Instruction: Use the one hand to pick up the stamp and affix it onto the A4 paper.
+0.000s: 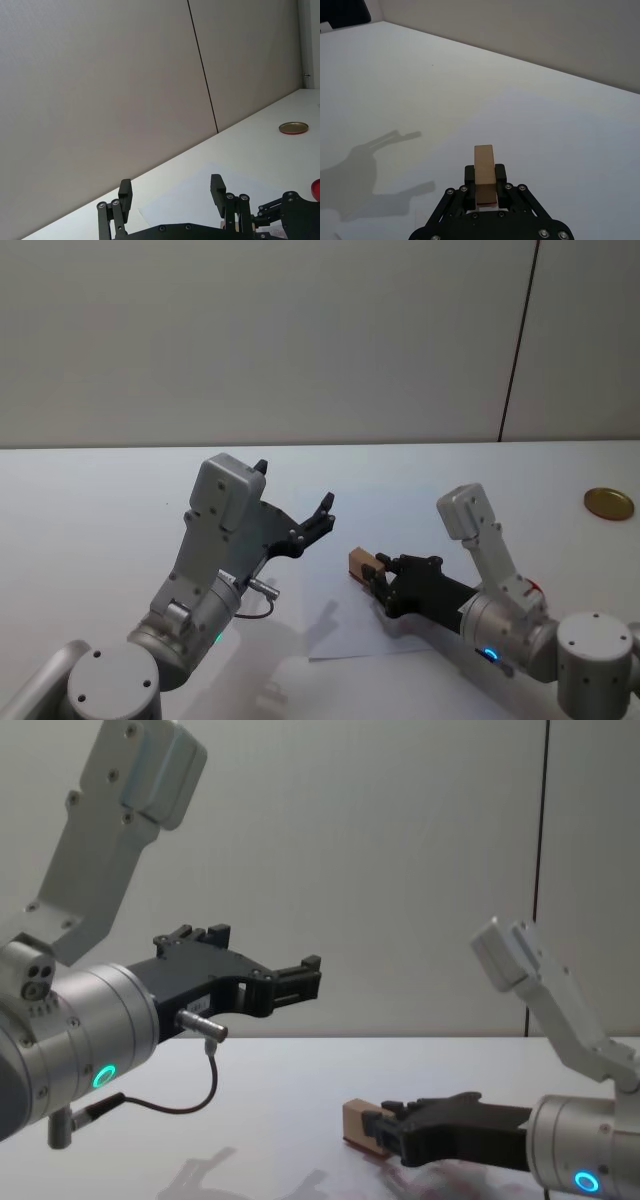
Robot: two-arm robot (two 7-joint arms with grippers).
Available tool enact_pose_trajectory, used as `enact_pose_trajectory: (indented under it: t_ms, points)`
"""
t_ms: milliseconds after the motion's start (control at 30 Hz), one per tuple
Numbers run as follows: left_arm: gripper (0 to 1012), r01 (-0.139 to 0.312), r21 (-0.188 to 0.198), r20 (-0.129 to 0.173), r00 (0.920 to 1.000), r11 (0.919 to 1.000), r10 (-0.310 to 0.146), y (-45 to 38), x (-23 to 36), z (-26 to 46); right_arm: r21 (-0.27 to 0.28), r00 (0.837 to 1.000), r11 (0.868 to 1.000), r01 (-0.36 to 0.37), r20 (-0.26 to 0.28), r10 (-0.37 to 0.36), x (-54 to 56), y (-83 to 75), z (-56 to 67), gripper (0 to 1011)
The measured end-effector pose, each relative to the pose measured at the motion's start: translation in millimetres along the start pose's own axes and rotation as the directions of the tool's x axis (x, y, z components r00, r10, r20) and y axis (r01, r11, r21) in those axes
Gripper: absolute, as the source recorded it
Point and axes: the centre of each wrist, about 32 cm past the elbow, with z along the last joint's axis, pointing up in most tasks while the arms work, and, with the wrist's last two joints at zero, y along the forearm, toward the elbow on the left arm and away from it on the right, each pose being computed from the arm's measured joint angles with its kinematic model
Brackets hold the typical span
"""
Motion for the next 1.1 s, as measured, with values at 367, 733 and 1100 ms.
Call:
enact_pose_trajectory:
  t_ms: [367, 733, 1100]
  points:
    - [993, 0.000, 0.000, 0.000, 1.0000, 1.0000, 0.000, 0.0, 0.0, 0.0, -0.036, 1.000, 0.999, -0.009, 0.005, 0.009, 1.2, 2.8, -1.1, 216]
    - [993, 0.000, 0.000, 0.000, 1.0000, 1.0000, 0.000, 0.0, 0.0, 0.0, -0.070, 1.000, 0.997, -0.019, 0.005, 0.020, 3.4, 2.9, -0.9, 216]
    - [993, 0.000, 0.000, 0.000, 1.0000, 1.0000, 0.000, 0.0, 0.0, 0.0, -0.028, 1.000, 1.000, -0.014, -0.015, 0.014, 4.3, -2.2, -0.8, 216]
